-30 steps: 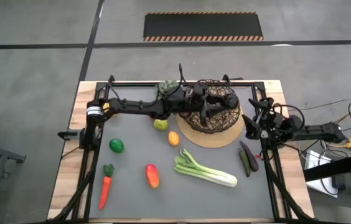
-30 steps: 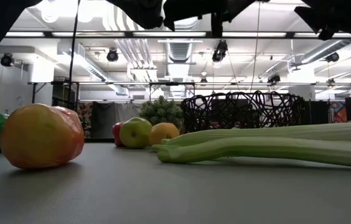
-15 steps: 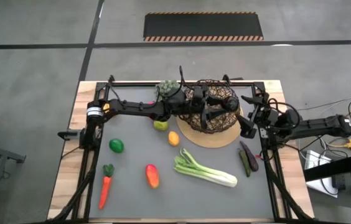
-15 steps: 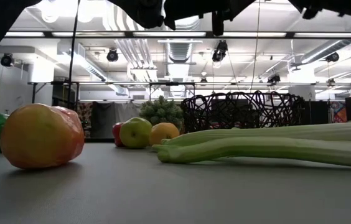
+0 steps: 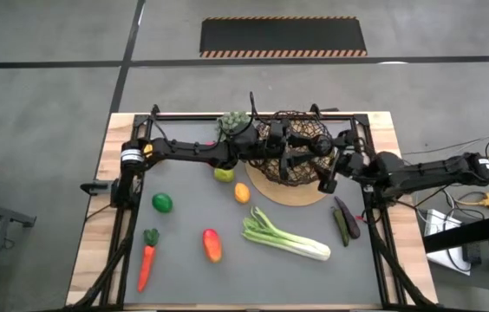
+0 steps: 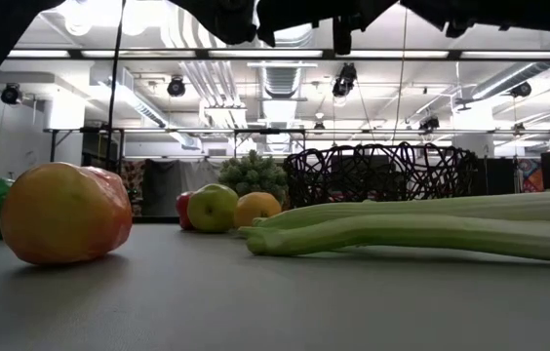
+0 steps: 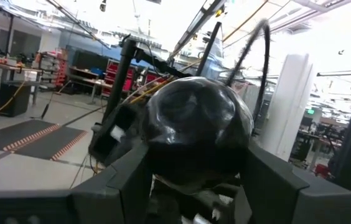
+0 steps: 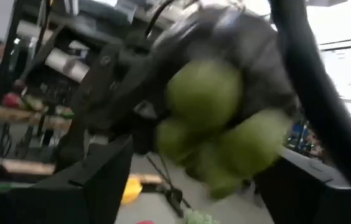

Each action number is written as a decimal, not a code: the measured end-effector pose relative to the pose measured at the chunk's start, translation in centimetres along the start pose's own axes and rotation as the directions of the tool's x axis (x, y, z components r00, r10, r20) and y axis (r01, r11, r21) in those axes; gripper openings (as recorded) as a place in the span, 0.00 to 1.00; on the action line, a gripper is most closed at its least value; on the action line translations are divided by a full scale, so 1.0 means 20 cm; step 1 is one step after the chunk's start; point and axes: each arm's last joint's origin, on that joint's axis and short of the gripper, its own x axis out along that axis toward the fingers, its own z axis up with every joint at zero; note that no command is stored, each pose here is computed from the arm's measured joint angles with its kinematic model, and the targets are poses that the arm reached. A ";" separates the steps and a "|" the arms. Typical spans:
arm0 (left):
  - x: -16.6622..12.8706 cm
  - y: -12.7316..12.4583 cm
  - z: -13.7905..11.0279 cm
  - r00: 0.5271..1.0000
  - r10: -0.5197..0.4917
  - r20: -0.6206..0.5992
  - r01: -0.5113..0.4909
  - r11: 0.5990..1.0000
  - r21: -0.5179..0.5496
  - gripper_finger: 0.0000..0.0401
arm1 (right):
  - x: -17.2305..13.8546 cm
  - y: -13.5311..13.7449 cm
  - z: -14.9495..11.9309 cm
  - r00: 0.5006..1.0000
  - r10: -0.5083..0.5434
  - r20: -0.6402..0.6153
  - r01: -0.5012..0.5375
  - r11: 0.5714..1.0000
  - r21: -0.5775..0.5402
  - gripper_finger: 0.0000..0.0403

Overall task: Build produce basket
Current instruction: Put the black plum into the black wire basket

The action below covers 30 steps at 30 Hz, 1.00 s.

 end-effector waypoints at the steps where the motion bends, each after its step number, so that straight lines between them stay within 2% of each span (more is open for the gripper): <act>1: 0.00 0.00 0.00 1.000 -0.001 0.002 0.001 1.000 0.000 0.48 | 0.00 0.00 0.00 1.000 0.001 0.000 -0.001 1.000 0.000 0.68; 7: 0.00 0.00 0.00 1.000 -0.004 0.006 0.004 1.000 0.001 0.48 | 0.00 0.00 0.01 1.000 -0.003 0.010 0.003 1.000 0.002 0.50; 12: 0.00 0.00 -0.01 1.000 -0.010 -0.018 0.010 1.000 -0.003 0.48 | 0.00 0.00 0.01 1.000 -0.003 0.009 0.003 1.000 0.000 0.45; 16: -0.01 0.02 0.01 0.999 -0.023 -0.034 0.023 1.000 -0.002 0.48 | -0.01 0.00 0.01 1.000 0.007 0.009 -0.007 1.000 -0.001 0.51; 21: -0.04 0.06 0.08 0.997 -0.017 -0.076 0.017 1.000 0.002 0.48 | -0.02 -0.02 0.02 1.000 0.001 0.016 -0.001 1.000 0.006 0.64; 26: -0.05 0.07 0.09 0.997 -0.008 -0.083 0.009 1.000 0.006 0.48 | -0.03 -0.02 0.03 1.000 0.001 0.016 -0.001 1.000 0.009 0.77; 30: -0.05 0.08 0.07 0.995 -0.005 -0.095 0.007 1.000 0.029 0.48 | -0.03 -0.02 0.03 1.000 -0.005 0.015 0.005 1.000 0.010 0.80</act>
